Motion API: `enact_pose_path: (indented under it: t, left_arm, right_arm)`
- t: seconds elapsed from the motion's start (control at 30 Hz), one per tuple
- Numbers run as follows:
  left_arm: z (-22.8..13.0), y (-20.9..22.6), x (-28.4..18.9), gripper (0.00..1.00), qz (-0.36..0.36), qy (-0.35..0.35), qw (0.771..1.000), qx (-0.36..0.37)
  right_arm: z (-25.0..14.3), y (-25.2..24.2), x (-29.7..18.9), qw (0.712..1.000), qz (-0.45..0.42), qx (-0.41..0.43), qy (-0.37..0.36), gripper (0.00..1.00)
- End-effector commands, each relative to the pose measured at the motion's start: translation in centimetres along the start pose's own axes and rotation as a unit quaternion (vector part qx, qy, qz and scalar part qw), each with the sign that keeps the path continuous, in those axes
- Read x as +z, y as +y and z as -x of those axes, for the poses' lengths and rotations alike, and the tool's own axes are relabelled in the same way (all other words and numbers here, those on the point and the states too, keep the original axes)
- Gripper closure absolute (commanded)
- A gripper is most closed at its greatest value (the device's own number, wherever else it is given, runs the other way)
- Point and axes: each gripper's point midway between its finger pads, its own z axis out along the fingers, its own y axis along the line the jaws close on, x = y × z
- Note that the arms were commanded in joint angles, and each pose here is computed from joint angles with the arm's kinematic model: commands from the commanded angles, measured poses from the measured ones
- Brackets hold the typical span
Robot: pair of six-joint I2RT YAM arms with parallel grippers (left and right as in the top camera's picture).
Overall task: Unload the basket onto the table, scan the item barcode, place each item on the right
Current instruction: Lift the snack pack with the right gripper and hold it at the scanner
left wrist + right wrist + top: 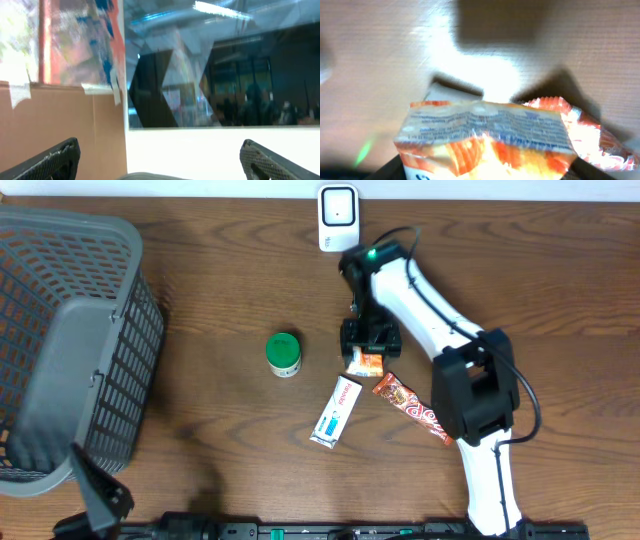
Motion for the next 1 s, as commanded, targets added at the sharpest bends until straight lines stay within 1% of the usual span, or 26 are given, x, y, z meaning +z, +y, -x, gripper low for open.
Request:
enact_pose_path:
  t: [0.0,0.1,0.17,0.27,0.47,0.53,0.57,0.67,0.73,0.87,0.97]
  left_arm:
    - [-1.0,0.0,-0.3,0.02,0.001,0.021,1.000,0.012]
    - [-2.9,-0.4,-0.4,0.02,-0.009,0.059,0.998,0.024]
    - [-3.7,-0.6,-0.5,0.02,-0.013,0.074,0.997,0.026]
    - [-5.0,-0.9,-0.7,0.02,-0.019,0.099,0.994,0.033]
    - [-10.5,-1.8,-2.5,0.02,-0.051,0.209,0.974,0.067]
    - [-11.4,-2.7,-3.0,0.02,-0.078,0.228,0.968,0.069]
    - [-12.0,-3.6,-3.5,0.02,-0.104,0.238,0.963,0.067]
    - [-12.9,-5.8,-4.6,0.02,-0.173,0.255,0.950,0.056]
    - [-13.3,-6.8,-5.3,0.02,-0.201,0.263,0.942,0.050]
    - [-14.4,-7.5,-5.0,0.02,-0.213,0.267,0.938,0.052]
    - [-16.5,-8.3,-4.2,0.02,-0.217,0.272,0.935,0.062]
  right_arm:
    - [-0.9,2.4,-3.0,0.995,0.095,-0.012,0.024,0.38]
    - [-2.2,3.0,-4.6,0.991,0.124,-0.020,0.044,0.37]
    - [-2.7,4.1,-5.2,0.984,0.160,-0.055,0.047,0.36]
    - [-2.9,4.6,-5.4,0.982,0.172,-0.056,0.051,0.32]
    - [-3.0,4.6,-5.4,0.982,0.172,-0.054,0.052,0.32]
    - [-3.0,4.6,-5.4,0.982,0.173,-0.053,0.052,0.32]
    - [-3.0,4.6,-5.4,0.982,0.173,-0.053,0.052,0.32]
    - [-3.0,4.6,-5.4,0.982,0.173,-0.053,0.052,0.32]
    - [-3.0,4.6,-5.4,0.982,0.173,-0.053,0.052,0.32]
    - [-2.9,4.5,-5.3,0.982,0.169,-0.062,0.049,0.31]
    - [-2.9,4.3,-5.3,0.983,0.164,-0.062,0.047,0.31]
